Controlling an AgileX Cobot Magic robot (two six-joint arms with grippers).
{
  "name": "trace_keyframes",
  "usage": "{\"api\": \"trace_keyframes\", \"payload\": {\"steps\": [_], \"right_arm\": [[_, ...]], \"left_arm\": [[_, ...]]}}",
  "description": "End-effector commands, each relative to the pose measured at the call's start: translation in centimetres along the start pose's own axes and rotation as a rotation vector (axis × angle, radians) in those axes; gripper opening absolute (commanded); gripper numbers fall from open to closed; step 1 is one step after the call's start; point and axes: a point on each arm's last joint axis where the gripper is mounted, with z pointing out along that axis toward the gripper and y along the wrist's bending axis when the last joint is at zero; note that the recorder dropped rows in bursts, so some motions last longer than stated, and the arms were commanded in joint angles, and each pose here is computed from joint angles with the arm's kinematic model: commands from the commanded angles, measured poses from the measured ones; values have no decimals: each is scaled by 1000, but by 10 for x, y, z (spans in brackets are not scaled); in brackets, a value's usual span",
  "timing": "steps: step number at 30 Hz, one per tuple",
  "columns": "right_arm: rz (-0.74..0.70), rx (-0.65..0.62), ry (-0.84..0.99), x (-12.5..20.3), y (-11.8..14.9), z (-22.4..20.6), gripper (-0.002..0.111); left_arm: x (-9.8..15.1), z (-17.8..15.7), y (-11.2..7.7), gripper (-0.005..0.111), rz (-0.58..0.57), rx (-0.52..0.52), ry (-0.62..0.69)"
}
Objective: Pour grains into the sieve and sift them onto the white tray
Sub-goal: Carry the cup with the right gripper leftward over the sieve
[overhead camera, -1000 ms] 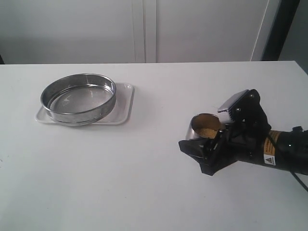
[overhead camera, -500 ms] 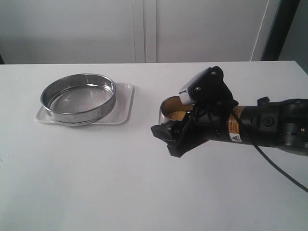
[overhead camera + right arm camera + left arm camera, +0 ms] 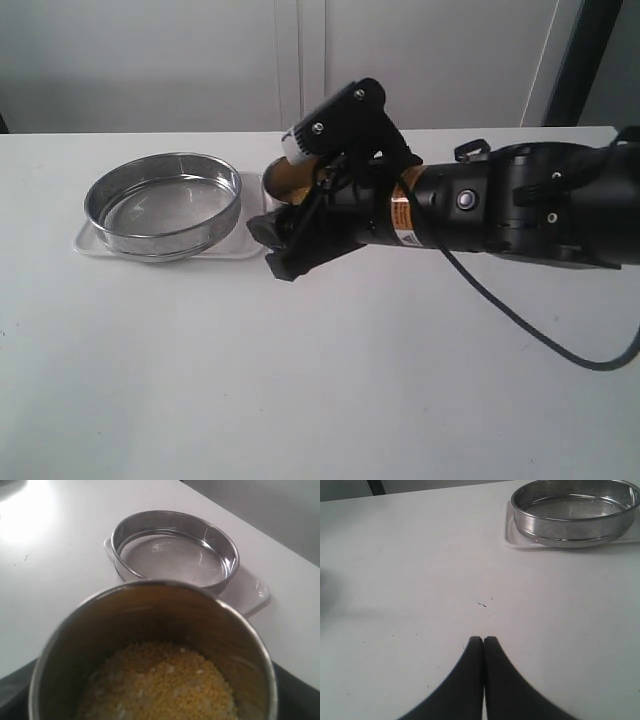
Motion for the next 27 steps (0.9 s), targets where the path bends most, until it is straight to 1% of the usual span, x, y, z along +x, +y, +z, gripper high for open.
{"api": "trace_keyframes", "payload": {"steps": [1,4,5,11,16,21,27], "right_arm": [[4,23,-23,-21,6,3,0],[-8,34,-30,-31,9,9,0],[-13,38,-33,-38,12,15,0],[-28,80,-14,-53,15,45,0],[-24,113,7,-58,14,71,0],[-29,176,44,-60,10,93,0],[-28,212,26,-70,5,118,0]], "left_arm": [[-1,-1,0,0,2,4,-9],[-1,-1,0,0,2,4,-9],[-1,-1,0,0,2,4,-9],[-1,-1,0,0,2,4,-9],[-1,-1,0,0,2,4,-9],[-1,-1,0,0,2,4,-9],[-1,-1,0,0,2,4,-9]]}}
